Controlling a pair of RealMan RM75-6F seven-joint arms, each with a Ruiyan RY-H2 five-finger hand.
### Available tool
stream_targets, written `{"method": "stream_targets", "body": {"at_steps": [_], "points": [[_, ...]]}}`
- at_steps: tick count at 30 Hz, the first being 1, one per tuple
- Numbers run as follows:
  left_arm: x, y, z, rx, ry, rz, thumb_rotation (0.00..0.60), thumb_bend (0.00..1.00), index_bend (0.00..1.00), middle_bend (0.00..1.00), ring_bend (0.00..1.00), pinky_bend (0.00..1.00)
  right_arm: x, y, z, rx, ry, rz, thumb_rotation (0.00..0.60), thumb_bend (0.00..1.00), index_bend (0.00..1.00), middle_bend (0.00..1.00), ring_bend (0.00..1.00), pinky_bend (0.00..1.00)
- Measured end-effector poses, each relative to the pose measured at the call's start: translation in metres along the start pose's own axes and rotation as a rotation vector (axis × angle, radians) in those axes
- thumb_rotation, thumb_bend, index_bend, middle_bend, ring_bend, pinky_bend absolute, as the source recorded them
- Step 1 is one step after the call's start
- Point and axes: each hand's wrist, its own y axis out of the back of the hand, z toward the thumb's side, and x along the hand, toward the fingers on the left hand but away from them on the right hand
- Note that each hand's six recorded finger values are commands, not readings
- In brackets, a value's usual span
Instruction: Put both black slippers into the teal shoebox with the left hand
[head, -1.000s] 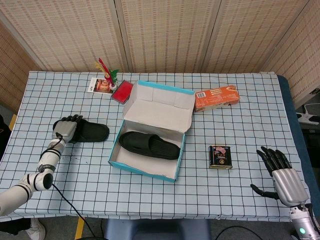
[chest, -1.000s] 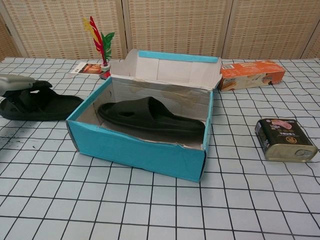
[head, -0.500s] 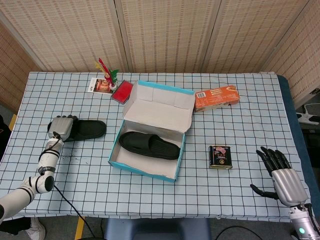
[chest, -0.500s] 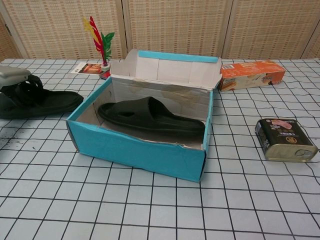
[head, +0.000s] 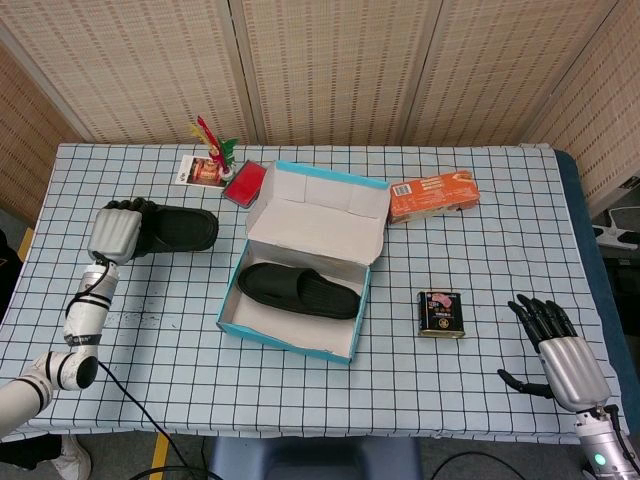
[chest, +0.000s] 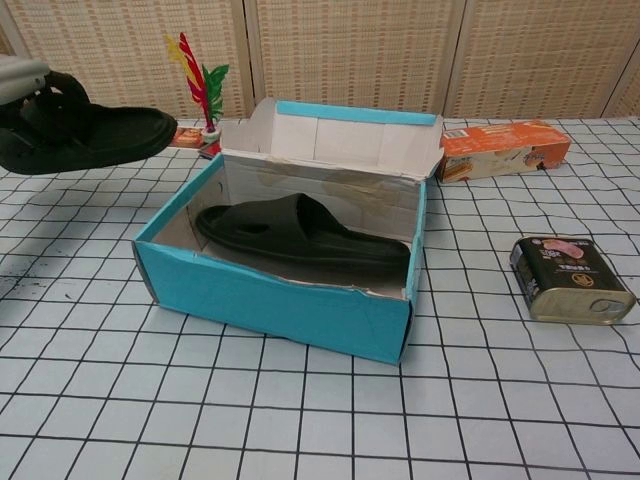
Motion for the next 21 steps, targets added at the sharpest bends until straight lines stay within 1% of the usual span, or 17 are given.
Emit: {"method": "stream_targets", "body": {"at_steps": [3,6,10,14,18,21], "points": [[-0.005,0.020,0.014,-0.054,-0.043,0.029,0.600,0.57,0.57,0.56,0.56,0.53,0.000,-0.001,0.001,0.003,0.003,0.005,0.449,0.13,0.00,0.00,0.00,0.00],[-0.015,0.038,0.033,-0.123,-0.100,0.034,0.600,0.57,0.57,0.56,0.56,0.53,-0.001,-0.003,0.003,0.004,0.008,0.012,0.449,0.13,0.00,0.00,0.00,0.00],[-0.035,0.061,0.065,-0.222,-0.193,0.007,0.600,0.57,0.56,0.55,0.58,0.55,-0.001,-0.006,0.005,0.004,0.017,0.020,0.450,0.13,0.00,0.00,0.00,0.00],[-0.063,0.081,0.104,-0.313,-0.305,-0.026,0.600,0.57,0.56,0.55,0.59,0.56,-0.002,-0.006,0.006,0.000,0.021,0.023,0.448,0.13,0.00,0.00,0.00,0.00],[-0.086,0.088,0.136,-0.374,-0.392,-0.077,0.600,0.56,0.56,0.55,0.59,0.56,-0.002,-0.006,0.006,-0.005,0.026,0.026,0.450,0.13,0.00,0.00,0.00,0.00],[-0.096,0.086,0.153,-0.363,-0.440,-0.116,0.600,0.56,0.56,0.55,0.59,0.56,-0.001,-0.005,0.006,-0.009,0.028,0.027,0.450,0.13,0.00,0.00,0.00,0.00]]}}
